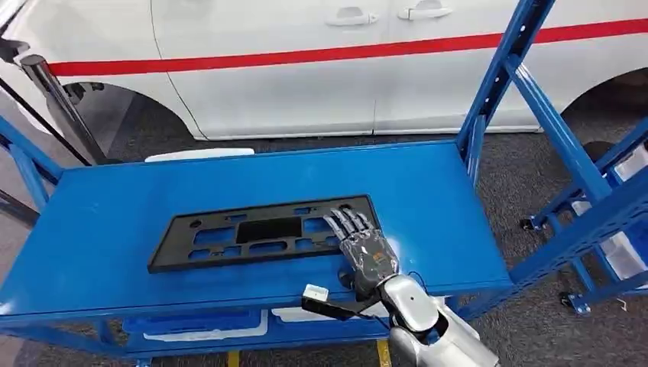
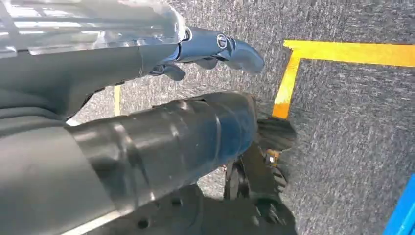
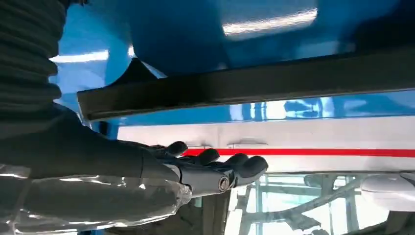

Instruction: Take the parts from the cabinet and place them on the table.

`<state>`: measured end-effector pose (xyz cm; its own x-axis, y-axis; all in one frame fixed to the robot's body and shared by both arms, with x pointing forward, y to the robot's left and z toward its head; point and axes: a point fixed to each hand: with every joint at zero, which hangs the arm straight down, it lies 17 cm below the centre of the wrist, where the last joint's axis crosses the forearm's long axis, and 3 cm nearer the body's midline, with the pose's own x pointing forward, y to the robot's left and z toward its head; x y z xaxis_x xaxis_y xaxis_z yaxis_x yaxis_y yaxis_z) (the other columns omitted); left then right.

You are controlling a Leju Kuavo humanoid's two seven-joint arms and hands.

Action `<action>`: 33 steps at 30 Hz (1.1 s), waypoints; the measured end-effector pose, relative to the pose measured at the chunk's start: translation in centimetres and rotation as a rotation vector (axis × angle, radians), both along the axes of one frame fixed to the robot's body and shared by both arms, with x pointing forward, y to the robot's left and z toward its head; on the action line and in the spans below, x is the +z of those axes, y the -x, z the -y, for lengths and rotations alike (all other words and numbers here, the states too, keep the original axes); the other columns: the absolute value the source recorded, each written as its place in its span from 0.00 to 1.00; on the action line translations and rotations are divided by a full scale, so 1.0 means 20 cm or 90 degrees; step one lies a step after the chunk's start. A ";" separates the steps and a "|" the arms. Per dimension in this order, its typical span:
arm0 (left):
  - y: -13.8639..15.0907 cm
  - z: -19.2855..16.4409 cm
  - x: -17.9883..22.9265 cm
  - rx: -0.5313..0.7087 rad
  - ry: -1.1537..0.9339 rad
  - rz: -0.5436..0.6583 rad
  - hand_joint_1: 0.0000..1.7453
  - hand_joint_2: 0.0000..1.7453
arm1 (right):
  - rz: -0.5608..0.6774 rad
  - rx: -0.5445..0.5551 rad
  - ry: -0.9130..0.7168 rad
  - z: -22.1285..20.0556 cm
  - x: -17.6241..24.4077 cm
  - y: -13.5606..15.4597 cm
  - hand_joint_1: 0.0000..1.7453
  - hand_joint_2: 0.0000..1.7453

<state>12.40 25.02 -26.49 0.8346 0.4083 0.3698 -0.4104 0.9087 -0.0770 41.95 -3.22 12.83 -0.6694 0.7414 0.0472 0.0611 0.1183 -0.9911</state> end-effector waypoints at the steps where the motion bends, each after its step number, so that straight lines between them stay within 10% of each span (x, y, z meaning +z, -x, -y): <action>1: 0.00 0.00 0.00 0.000 0.000 0.001 0.00 0.00 | -0.001 -0.001 0.002 0.00 0.00 -0.01 0.00 1.00; 4: 0.01 -0.02 0.00 0.006 -0.005 0.004 0.00 0.00 | -0.027 -0.005 0.010 0.02 -0.04 -0.03 0.02 1.00; 5: 0.01 -0.03 0.00 0.008 -0.007 0.004 0.00 0.00 | -0.026 -0.005 0.011 0.02 -0.03 -0.04 0.81 1.00; 6: 0.00 -0.04 0.00 0.009 -0.008 0.005 0.00 0.00 | -0.025 -0.006 0.011 0.02 -0.03 -0.04 1.00 1.00; 33: 0.03 -0.03 0.00 0.017 0.004 0.004 0.00 0.00 | -0.011 -0.003 0.016 0.04 -0.02 -0.05 1.00 1.00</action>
<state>11.78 25.54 -26.55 0.8214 0.4323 0.3719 -0.4336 0.8971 -0.0851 42.95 -3.97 12.41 -0.6646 0.7461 0.0400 0.0453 0.0937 -0.9946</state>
